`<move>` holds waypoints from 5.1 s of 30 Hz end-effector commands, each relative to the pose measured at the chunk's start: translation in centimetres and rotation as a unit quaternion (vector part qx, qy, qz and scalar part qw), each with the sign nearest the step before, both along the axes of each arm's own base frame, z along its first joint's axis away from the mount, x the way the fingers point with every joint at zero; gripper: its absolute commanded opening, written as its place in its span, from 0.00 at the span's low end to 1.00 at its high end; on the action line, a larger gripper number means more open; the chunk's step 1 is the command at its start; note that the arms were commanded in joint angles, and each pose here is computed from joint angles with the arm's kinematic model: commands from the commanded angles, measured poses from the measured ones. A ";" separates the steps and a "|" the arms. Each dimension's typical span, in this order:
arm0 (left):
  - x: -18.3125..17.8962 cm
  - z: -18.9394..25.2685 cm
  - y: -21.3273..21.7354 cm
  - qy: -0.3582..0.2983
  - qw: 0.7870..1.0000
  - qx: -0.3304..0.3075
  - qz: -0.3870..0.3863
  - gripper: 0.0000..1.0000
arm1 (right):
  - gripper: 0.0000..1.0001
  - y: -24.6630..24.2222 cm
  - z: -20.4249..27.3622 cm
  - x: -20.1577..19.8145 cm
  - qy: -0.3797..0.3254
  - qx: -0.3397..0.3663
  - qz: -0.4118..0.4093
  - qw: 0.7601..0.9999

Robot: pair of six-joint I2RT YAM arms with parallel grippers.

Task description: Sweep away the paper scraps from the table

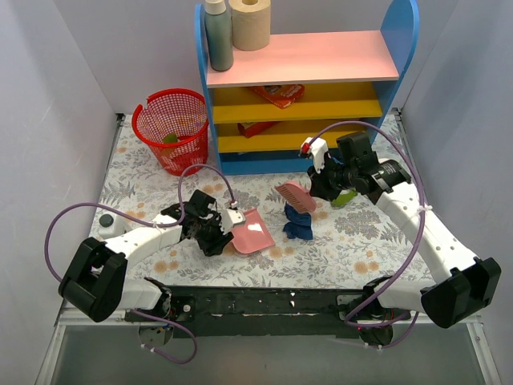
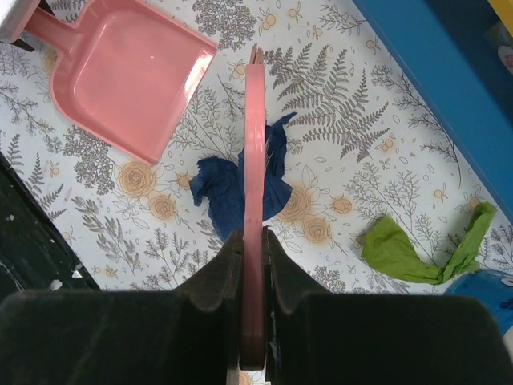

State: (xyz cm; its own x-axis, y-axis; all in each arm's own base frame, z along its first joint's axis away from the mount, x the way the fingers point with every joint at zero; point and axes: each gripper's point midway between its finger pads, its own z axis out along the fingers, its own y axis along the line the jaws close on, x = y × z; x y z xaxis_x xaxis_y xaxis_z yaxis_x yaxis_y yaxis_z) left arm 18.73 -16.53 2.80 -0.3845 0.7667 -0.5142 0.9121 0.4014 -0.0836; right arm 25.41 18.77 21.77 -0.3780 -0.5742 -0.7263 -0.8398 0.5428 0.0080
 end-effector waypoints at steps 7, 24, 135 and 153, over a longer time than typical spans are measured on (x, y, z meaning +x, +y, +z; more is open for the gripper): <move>-0.2 0.5 -1.0 -0.009 0.999 -0.032 -0.012 0.26 | 0.01 0.6 2.2 1.2 -0.020 0.012 0.001 1.000; -0.8 5.3 1.1 0.000 0.998 0.035 -0.045 0.00 | 0.01 -13.5 1.6 8.2 -0.112 -0.181 -0.280 0.936; 1.7 2.0 -4.6 0.103 0.992 0.068 -0.032 0.00 | 0.01 6.4 -3.9 -0.9 0.216 0.109 -0.014 0.970; 3.0 3.7 -6.1 -0.013 0.999 -0.026 -0.043 0.00 | 0.01 2.1 2.0 2.5 0.071 0.083 -0.026 0.994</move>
State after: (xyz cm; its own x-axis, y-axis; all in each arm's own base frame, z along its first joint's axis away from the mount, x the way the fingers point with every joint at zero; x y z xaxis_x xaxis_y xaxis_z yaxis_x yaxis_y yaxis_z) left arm 20.48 -20.90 4.79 -0.3464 0.8167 -0.4615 0.9364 0.3304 -0.1183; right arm 27.70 22.04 20.93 -0.5875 -0.4287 -0.6863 -0.7642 0.5729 0.2963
